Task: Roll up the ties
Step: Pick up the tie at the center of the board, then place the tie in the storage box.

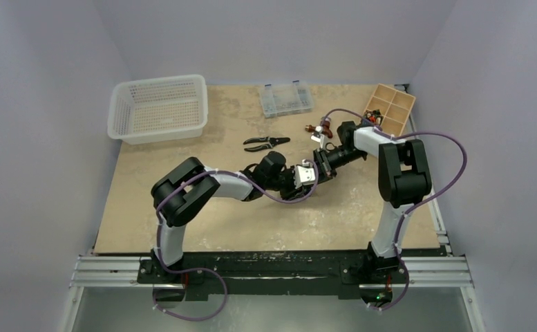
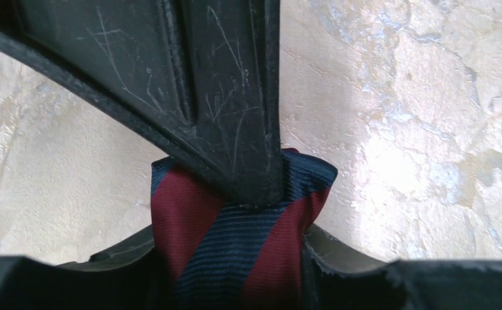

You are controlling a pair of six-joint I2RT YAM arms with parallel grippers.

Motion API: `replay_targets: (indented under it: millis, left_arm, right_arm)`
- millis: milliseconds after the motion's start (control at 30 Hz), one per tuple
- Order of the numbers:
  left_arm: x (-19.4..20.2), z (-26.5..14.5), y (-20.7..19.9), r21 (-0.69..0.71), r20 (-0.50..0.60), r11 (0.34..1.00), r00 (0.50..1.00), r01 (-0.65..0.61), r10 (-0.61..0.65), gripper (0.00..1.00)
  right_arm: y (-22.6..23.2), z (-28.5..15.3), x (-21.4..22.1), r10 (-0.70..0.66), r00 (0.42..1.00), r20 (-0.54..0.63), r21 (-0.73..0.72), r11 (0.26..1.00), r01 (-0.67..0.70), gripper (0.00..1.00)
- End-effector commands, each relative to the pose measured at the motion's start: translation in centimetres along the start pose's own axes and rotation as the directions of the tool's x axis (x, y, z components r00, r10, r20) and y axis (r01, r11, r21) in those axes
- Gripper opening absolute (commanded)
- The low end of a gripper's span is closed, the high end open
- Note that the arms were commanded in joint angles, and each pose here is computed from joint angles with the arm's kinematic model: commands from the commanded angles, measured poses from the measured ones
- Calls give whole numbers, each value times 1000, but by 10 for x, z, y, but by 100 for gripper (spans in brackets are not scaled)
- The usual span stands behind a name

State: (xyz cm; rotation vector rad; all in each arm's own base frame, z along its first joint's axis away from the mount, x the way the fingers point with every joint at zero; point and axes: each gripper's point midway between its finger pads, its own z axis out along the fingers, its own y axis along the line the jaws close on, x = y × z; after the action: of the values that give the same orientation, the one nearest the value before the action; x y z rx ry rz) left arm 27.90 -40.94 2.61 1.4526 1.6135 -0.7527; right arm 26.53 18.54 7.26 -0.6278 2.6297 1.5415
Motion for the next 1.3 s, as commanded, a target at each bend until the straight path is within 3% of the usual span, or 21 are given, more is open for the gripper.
replay_targets:
  millis: [0, 67, 100, 133, 467, 700, 800, 967, 1133, 1267]
  left_arm:
    - [-12, -15, -7, 31, 34, 999, 999, -21, 20, 48]
    - [-23, -20, -10, 41, 59, 999, 998, -9, 7, 74]
    - [-30, -23, -11, 45, 69, 999, 998, -2, -1, 91]
    - [-35, -27, -11, 43, 74, 999, 997, 3, -6, 99]
    - [-34, -78, -17, 126, 21, 983, 990, 136, -140, 100]
    - [-36, -99, -6, 111, 15, 983, 988, 149, -151, 100]
    - [-39, -99, -2, 100, 21, 984, 988, 150, -153, 100]
    - [-42, -100, 7, 70, 37, 978, 979, 199, -202, 100]
    - [-38, -104, 14, 67, 30, 955, 956, 290, -292, 100]
    - [-34, -108, 19, 53, 37, 946, 946, 319, -321, 100]
  right_arm:
    - [24, -11, -10, -41, 998, 37, -22, 999, 41, 0]
    - [22, -16, -13, -47, 998, 43, -2, 999, 48, 0]
    - [22, -20, -17, -58, 997, 49, 11, 998, 58, 0]
    - [21, -24, -19, -69, 996, 54, 23, 997, 68, 0]
    - [11, -100, -35, -191, 981, 41, 241, 954, 176, 0]
    - [3, -196, -62, -272, 955, 117, 470, 862, 188, 0]
    - [-2, -242, -66, -321, 940, 113, 607, 772, 190, 0]
    - [-20, -307, -53, -376, 925, -48, 792, 550, 264, 0]
    - [-34, -348, -53, -379, 900, -215, 860, 363, 358, 0]
    - [-41, -371, -58, -363, 878, -313, 870, 261, 418, 0]
